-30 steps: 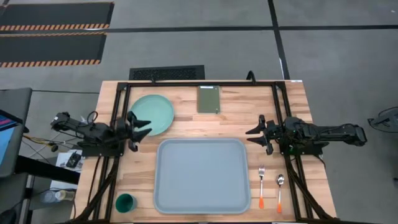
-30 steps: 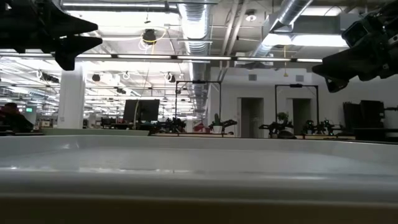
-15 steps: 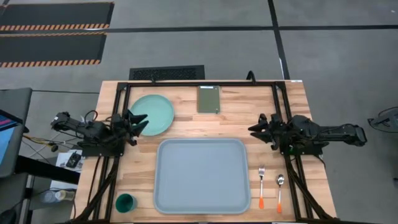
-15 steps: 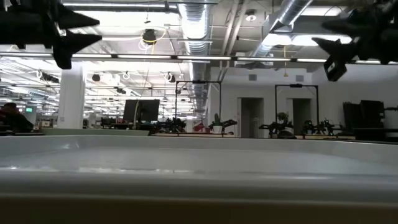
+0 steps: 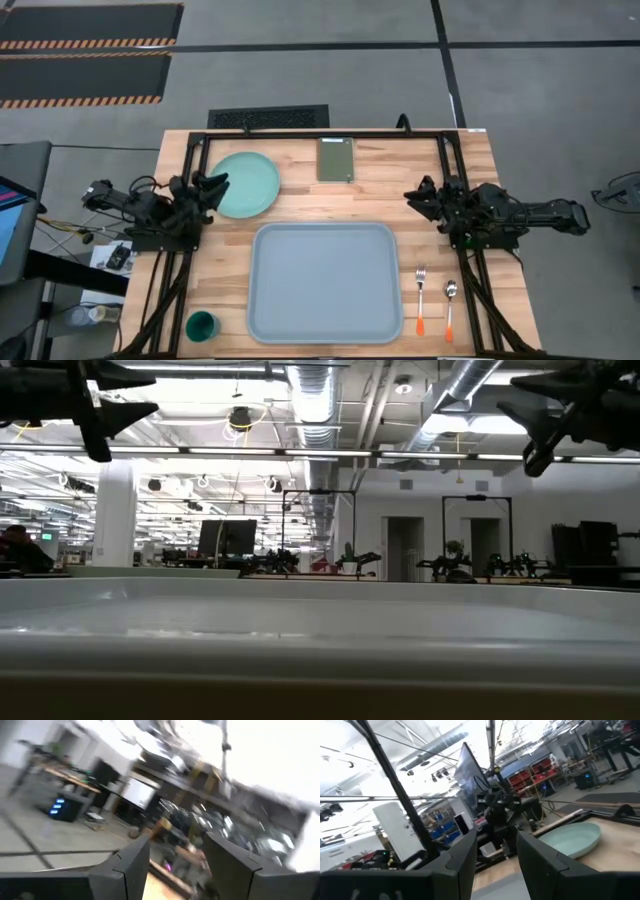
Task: Pick and place plate/cup/fork/spoon on tray
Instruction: Put the blue cup on the top right of the blue tray
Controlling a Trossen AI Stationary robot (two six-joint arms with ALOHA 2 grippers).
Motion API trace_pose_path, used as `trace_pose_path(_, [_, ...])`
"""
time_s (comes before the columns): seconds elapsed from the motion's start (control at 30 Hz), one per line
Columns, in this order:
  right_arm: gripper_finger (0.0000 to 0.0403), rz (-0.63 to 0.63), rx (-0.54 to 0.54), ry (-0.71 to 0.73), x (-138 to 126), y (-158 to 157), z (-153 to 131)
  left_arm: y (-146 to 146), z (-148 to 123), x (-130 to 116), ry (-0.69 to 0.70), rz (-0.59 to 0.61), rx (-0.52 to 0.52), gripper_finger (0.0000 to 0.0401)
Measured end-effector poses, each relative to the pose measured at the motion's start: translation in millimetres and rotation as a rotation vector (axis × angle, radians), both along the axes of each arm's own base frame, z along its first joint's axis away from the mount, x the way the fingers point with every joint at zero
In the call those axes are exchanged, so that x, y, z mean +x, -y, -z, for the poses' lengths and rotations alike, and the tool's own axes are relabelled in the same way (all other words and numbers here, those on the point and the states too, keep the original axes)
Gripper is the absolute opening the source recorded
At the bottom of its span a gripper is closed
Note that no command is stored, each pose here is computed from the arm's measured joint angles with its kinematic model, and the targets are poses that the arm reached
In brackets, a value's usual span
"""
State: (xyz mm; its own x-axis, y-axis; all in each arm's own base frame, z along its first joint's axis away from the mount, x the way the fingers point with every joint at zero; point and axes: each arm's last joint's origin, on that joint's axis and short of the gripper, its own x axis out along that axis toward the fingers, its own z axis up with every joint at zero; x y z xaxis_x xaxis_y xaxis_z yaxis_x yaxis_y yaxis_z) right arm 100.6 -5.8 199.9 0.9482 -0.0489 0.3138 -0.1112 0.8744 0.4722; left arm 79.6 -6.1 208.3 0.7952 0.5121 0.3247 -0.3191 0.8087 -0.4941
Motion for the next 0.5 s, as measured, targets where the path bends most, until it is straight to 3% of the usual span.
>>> trace_pose_path(0.07, [0.0166,0.003,0.003,0.001,-0.1,0.1,-0.1,-3.1,-3.8,-3.2,0.041,-0.069,-0.105,0.0180])
trace_pose_path(0.13, [0.0166,-0.006,0.023,0.002,0.0,-0.1,-0.1,-4.5,-9.8,-4.2,0.010,-0.108,-0.143,0.0180])
trace_pose_path(0.33, [0.0167,-0.008,0.047,0.005,-0.1,0.0,-0.6,-1.9,-40.3,1.6,-0.128,-0.080,-0.108,0.0186])
trace_pose_path(0.5, [0.0169,0.044,0.012,0.004,-0.3,1.3,-0.8,4.2,-72.1,15.7,-0.292,-0.031,-0.056,0.0225])
